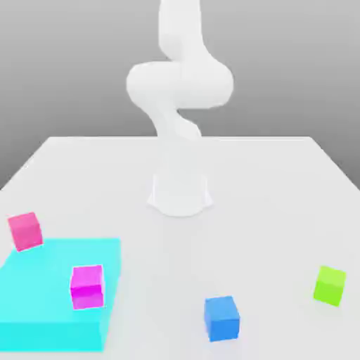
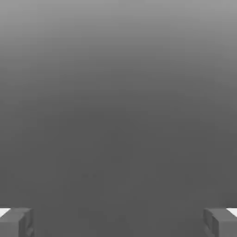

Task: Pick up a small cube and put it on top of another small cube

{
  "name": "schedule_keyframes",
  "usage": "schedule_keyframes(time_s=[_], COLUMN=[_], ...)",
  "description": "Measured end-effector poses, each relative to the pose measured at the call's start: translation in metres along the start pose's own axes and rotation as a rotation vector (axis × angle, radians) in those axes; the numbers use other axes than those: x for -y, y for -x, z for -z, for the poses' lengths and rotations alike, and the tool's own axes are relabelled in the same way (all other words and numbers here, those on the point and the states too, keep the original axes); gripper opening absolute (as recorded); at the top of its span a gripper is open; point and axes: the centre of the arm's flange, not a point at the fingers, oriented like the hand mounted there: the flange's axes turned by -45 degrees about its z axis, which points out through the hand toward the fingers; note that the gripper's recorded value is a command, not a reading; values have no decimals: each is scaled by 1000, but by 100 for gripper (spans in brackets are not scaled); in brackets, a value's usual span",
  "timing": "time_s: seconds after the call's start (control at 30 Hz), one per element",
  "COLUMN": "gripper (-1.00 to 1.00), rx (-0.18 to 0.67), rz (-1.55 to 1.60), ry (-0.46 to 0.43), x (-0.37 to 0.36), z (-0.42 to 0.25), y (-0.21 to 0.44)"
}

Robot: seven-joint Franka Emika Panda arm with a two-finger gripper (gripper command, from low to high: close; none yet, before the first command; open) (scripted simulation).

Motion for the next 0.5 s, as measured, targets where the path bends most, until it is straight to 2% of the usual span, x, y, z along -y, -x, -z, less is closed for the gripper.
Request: schedule_keyframes(time_s=[0.23,0.5], gripper=[0,0], rx=[199,410], rz=[245,543], ry=[-133,-257], x=[82,186], z=[-140,-261], y=[33,132])
